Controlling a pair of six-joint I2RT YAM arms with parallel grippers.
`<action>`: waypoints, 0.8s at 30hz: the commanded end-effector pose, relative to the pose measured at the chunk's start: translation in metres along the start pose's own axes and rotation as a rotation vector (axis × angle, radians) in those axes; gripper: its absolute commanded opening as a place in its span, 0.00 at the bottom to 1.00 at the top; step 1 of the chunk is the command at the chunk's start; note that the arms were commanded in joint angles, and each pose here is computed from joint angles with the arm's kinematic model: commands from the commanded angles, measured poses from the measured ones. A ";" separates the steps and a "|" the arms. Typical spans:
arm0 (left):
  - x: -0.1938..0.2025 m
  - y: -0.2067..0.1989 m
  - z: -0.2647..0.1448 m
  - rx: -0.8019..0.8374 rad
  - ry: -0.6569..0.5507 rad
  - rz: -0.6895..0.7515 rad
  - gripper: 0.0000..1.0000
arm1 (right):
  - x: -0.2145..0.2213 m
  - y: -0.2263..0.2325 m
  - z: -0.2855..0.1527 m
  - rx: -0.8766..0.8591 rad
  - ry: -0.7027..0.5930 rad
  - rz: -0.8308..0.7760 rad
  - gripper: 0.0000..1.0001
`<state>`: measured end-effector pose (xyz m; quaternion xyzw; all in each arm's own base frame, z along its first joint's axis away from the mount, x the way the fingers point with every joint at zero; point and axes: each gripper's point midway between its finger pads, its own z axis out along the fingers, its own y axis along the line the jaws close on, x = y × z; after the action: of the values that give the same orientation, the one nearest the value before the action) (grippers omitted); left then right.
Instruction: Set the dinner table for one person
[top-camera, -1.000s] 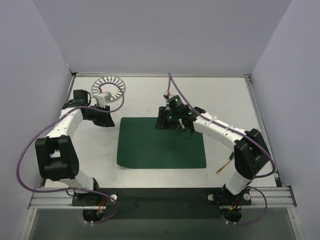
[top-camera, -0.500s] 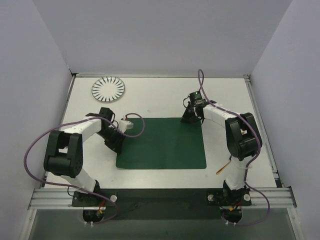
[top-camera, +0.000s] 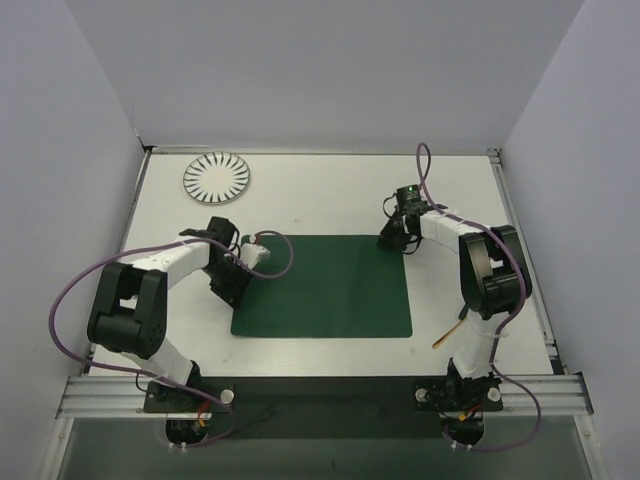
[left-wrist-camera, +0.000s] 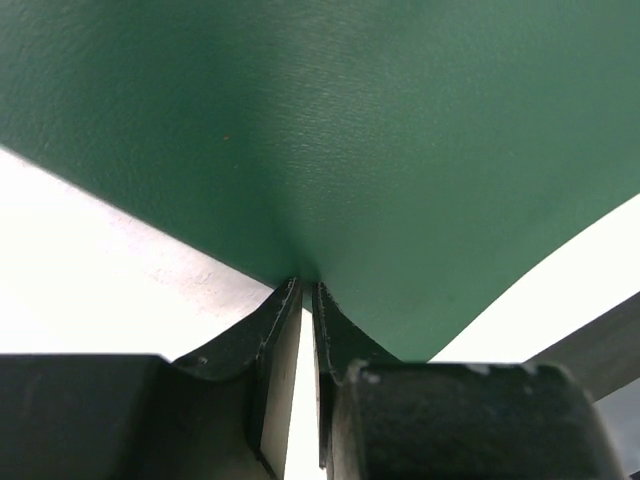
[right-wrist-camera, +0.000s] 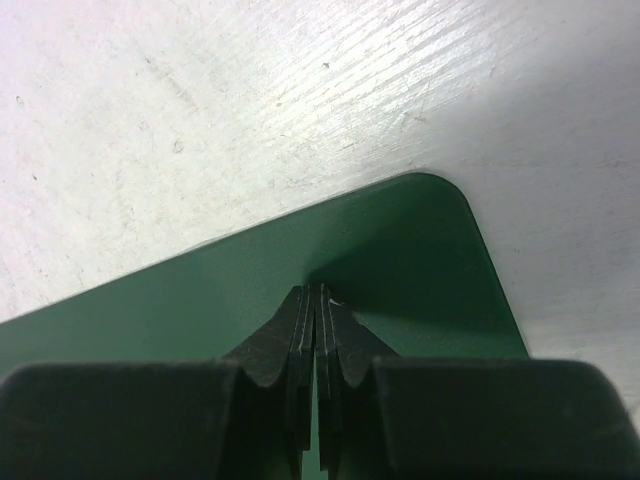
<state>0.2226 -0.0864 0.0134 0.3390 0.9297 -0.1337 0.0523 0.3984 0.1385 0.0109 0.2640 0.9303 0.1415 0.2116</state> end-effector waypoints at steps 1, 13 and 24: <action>-0.026 0.058 -0.020 -0.221 -0.094 -0.110 0.23 | -0.008 -0.005 -0.009 0.041 -0.043 -0.007 0.00; -0.113 0.177 -0.154 -0.143 -0.690 -0.706 0.53 | -0.049 0.075 -0.106 -0.031 -0.349 -0.322 0.15; -0.150 0.310 -0.143 -0.420 -0.686 -1.007 0.77 | -0.054 0.089 -0.120 -0.055 -0.387 -0.380 0.39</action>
<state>0.4984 0.0590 0.1081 -0.1516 0.9289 -0.1157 0.3175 0.4178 0.1764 0.1513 0.1103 0.9070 0.1009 0.3936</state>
